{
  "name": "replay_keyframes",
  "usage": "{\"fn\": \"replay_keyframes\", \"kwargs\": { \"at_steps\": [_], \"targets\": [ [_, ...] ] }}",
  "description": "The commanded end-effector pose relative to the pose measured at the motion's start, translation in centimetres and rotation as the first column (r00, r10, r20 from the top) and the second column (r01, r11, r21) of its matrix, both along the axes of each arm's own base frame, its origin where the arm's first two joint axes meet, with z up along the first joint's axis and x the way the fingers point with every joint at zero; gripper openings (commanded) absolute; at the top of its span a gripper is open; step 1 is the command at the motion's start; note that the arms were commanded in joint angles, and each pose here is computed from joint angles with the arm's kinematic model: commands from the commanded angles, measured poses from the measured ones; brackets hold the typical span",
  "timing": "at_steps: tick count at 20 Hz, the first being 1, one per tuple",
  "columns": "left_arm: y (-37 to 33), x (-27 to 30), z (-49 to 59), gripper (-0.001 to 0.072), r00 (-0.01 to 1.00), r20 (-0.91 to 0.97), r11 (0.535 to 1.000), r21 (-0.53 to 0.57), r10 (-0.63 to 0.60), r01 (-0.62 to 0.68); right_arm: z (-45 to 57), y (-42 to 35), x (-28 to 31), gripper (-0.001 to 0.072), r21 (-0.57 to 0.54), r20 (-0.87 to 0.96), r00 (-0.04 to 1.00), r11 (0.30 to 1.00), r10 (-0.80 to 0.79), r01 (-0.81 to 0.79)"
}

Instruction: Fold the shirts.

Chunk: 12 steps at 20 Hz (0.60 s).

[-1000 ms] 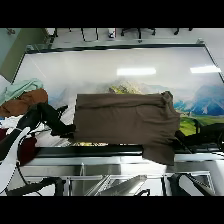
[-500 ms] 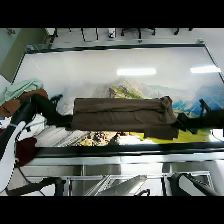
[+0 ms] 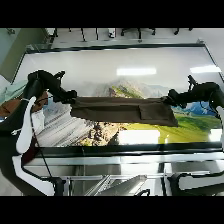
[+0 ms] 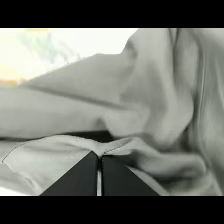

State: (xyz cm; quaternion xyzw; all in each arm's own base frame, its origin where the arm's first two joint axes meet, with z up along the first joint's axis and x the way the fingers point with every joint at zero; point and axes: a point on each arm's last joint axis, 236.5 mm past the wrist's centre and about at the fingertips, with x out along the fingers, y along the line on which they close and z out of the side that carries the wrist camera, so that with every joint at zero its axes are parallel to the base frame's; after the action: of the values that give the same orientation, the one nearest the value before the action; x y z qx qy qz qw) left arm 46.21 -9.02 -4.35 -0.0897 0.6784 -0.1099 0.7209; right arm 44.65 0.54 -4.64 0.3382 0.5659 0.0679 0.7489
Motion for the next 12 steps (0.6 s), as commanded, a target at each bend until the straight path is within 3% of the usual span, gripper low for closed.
{"fn": "replay_keyframes", "kwargs": {
  "at_steps": [1,2,3,4,5,6,9,12],
  "targets": [
    [-0.9,2.1,-2.2,0.0021,1.000,-0.024,1.000,-0.005,-0.019,0.019,-1.5,-0.1,1.3,0.0096,0.005,-0.016,1.000,1.000,-0.003,0.003],
    [-1.2,2.2,-2.7,0.0029,0.999,-0.036,1.000,-0.005,-0.028,0.027,-1.6,-0.5,1.3,0.0195,-0.002,-0.016,1.000,1.000,-0.004,0.004],
    [-1.7,2.1,-3.0,0.0262,0.998,-0.052,0.999,-0.004,-0.045,0.045,-1.0,-1.2,1.4,0.0313,-0.002,-0.008,1.000,1.000,-0.006,0.006],
    [-2.2,2.1,-2.9,0.0668,0.996,-0.059,0.998,-0.005,-0.061,0.060,-0.2,-1.9,1.4,0.0462,-0.004,0.004,1.000,1.000,0.007,-0.007],
    [-2.6,2.4,-2.6,0.0706,0.996,-0.051,0.998,-0.004,-0.070,0.070,0.6,-2.9,0.9,0.0626,-0.013,0.003,0.999,0.999,0.033,-0.033],
    [-2.8,2.7,-2.0,0.0706,0.997,-0.036,0.997,-0.006,-0.073,0.073,0.9,-3.9,0.0,0.0713,-0.032,-0.014,0.998,0.997,0.067,-0.068],
    [-3.2,3.2,0.7,0.0706,0.995,-0.004,0.995,-0.004,-0.100,0.100,-0.4,-7.0,-3.4,0.0713,-0.087,-0.100,0.981,0.981,0.165,-0.173],
    [-1.7,2.8,3.1,0.0706,0.997,0.016,0.997,0.002,-0.079,0.079,-1.2,-7.6,-4.5,0.0713,0.013,-0.076,0.973,0.976,0.217,-0.217]
  ]
}}
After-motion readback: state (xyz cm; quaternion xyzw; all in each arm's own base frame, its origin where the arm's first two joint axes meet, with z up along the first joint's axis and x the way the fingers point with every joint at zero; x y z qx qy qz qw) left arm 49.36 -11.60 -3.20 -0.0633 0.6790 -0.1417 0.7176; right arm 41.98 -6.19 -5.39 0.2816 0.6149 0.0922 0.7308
